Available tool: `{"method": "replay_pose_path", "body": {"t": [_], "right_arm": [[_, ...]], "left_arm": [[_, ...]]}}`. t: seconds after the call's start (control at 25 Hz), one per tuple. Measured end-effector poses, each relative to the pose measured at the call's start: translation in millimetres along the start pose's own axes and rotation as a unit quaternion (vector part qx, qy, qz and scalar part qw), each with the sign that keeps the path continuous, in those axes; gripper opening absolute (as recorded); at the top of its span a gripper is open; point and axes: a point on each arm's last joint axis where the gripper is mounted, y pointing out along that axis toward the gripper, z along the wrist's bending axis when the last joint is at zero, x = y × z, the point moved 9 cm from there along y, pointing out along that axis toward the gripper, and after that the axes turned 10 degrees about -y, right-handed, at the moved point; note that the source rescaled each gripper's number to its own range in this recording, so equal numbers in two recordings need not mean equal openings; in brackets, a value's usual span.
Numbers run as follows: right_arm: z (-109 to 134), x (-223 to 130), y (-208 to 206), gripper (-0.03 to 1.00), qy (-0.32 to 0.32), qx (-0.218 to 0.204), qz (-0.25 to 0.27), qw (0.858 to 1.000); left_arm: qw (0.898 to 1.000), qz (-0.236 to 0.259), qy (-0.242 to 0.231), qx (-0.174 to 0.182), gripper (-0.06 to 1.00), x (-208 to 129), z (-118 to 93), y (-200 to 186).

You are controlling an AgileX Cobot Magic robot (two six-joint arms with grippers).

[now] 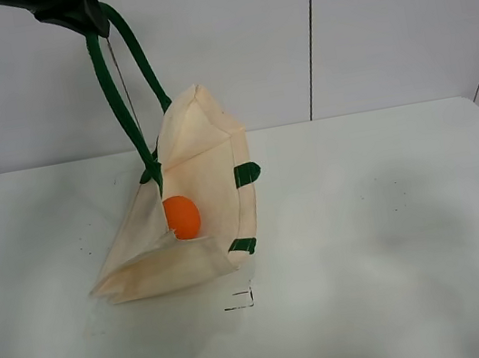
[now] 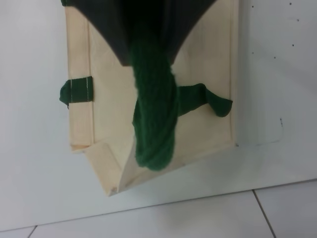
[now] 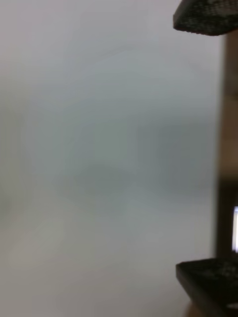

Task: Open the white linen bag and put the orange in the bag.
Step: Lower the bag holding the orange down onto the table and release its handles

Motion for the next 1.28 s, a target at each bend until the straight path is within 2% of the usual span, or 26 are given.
{"method": "replay_pose_path", "body": {"t": [0.16,0.4,1.08,1.28], "right_arm": [[1,-8,-28,1.0,-0.004,-0.018,-0.114,0.993],[2,-16,-60,1.0,-0.004,-0.039,-0.233,0.972],[1,-17,-63,1.0,0.004,-0.044,-0.24,0.97],[1,-17,-63,1.0,0.005,-0.045,-0.24,0.97]], "left_arm": [[1.0,0.0,0.0,0.0,0.0,0,0,0],[1.0,0.0,0.0,0.0,0.0,0,0,0],[1.0,0.001,0.0,0.001,0.0,0,0,2],[1.0,0.03,0.001,0.005,0.0,-8,-2,30]]}}
